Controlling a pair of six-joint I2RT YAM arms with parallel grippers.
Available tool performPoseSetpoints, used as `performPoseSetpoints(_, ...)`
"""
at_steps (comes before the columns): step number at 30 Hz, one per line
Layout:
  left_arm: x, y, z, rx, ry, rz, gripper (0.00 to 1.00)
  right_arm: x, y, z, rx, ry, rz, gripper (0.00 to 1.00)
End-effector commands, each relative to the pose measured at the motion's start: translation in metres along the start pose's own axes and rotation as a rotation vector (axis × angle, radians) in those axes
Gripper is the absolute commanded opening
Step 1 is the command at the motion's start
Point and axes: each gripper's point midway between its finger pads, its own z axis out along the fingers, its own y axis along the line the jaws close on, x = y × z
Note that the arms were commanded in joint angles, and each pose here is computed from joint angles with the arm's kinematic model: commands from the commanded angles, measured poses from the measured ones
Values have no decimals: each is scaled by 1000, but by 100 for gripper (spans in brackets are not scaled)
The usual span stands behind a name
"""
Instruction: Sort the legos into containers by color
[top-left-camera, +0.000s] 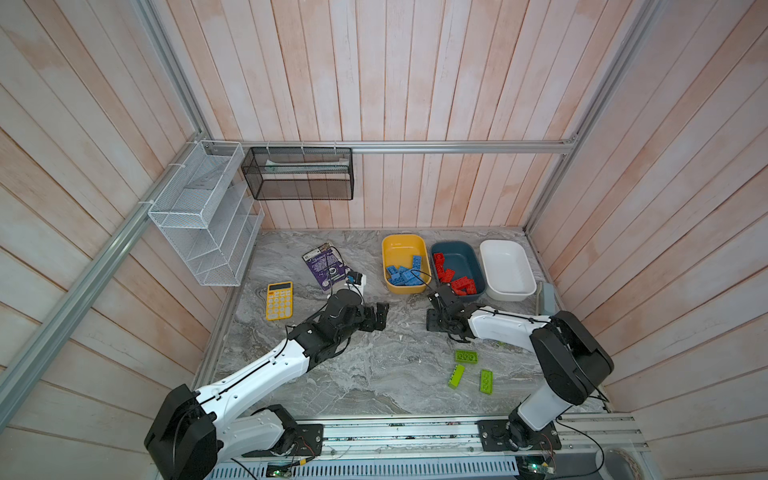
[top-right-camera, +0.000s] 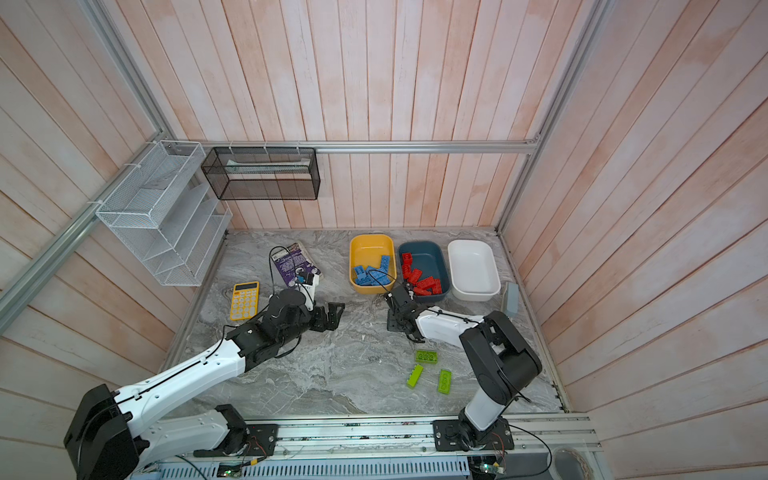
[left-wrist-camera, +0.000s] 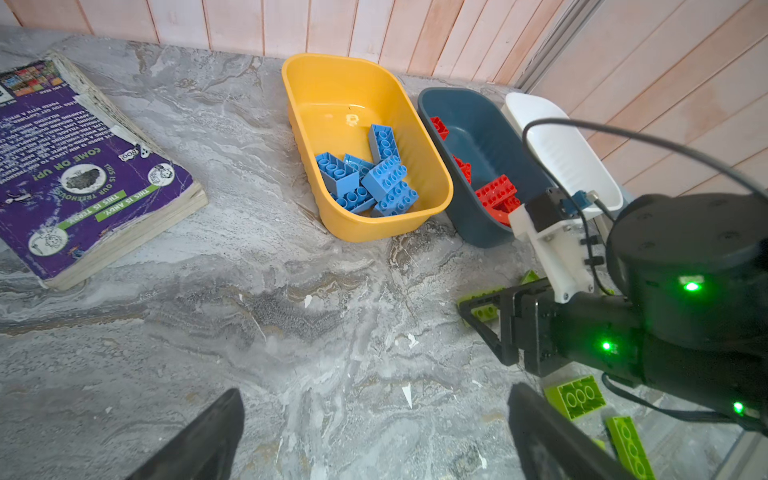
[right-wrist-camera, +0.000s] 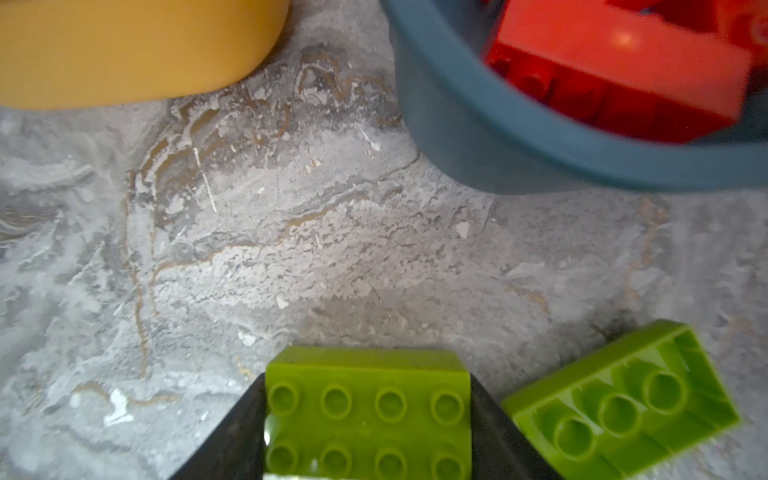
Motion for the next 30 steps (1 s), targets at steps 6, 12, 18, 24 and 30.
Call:
performPoseSetpoints(6,23,4,-4,3,54,40,100,-82,4,-71,-83,-166,18,58)
performPoseSetpoints(12,31,-6,1,36,67,63,100,-142,-52,-89,-66,-255,179,58)
performPoseSetpoints(18,38,-26,15,89,100,93,100,-173,-131,-82,-65,-315,422,59)
performPoseSetpoints(24,59,-47,32,125,161,141,100,-187,-191,-62,-37,-334,591,59)
performPoseSetpoints(30,78,-60,45,136,216,188,100,-196,-220,-36,41,-329,629,61)
